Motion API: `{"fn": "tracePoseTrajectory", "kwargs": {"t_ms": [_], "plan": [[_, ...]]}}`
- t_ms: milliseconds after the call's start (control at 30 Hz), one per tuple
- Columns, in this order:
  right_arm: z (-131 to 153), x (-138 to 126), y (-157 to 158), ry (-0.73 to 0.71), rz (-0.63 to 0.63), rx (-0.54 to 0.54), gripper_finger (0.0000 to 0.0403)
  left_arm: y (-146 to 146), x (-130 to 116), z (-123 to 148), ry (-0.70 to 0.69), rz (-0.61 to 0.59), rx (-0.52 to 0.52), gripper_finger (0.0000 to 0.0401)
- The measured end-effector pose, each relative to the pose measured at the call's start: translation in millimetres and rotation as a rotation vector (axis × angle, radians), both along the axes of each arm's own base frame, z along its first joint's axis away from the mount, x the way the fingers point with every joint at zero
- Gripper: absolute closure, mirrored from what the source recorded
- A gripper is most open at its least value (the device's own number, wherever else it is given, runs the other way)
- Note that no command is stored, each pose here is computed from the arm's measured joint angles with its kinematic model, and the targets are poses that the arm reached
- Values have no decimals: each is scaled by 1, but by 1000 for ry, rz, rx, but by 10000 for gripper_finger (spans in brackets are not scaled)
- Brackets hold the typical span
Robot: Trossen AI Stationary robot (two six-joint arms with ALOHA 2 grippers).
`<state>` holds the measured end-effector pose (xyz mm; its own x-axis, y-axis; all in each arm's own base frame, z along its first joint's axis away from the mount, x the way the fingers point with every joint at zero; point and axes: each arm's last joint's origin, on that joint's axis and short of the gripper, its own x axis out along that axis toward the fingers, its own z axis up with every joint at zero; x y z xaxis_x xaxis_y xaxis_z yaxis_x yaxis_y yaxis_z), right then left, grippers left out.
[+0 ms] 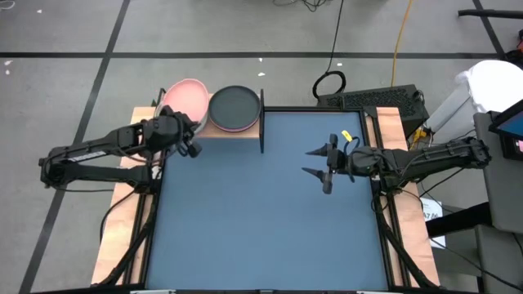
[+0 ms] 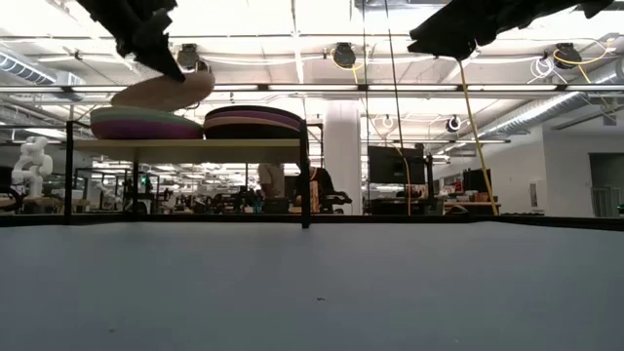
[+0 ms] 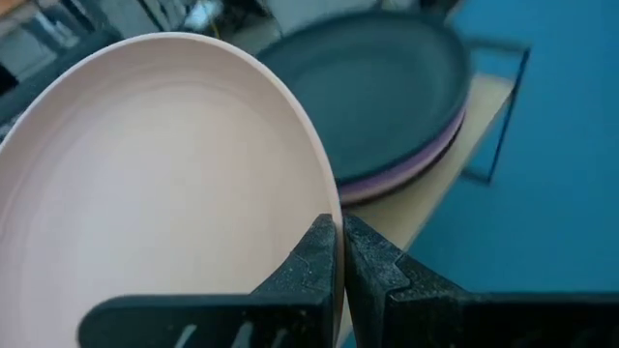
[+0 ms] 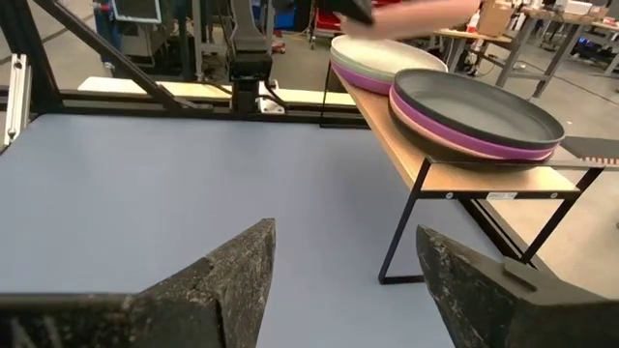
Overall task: Place and stack plates onto a shelf
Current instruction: Stack the light pink plate on the white plate on the shelf
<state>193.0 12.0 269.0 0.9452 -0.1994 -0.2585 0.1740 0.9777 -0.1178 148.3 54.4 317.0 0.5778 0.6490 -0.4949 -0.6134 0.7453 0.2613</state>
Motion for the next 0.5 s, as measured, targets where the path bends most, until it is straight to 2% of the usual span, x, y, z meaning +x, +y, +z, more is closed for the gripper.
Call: {"fn": "tracePoseTrajectory", "kwargs": {"t_ms": [200, 500], "plan": [[1, 0, 0, -7, 0, 0, 172, 8, 8, -14, 117, 33, -32, 392], [1, 0, 0, -6, 1, -3, 172, 11, 12, -24, 221, 40, -61, 386]]}}
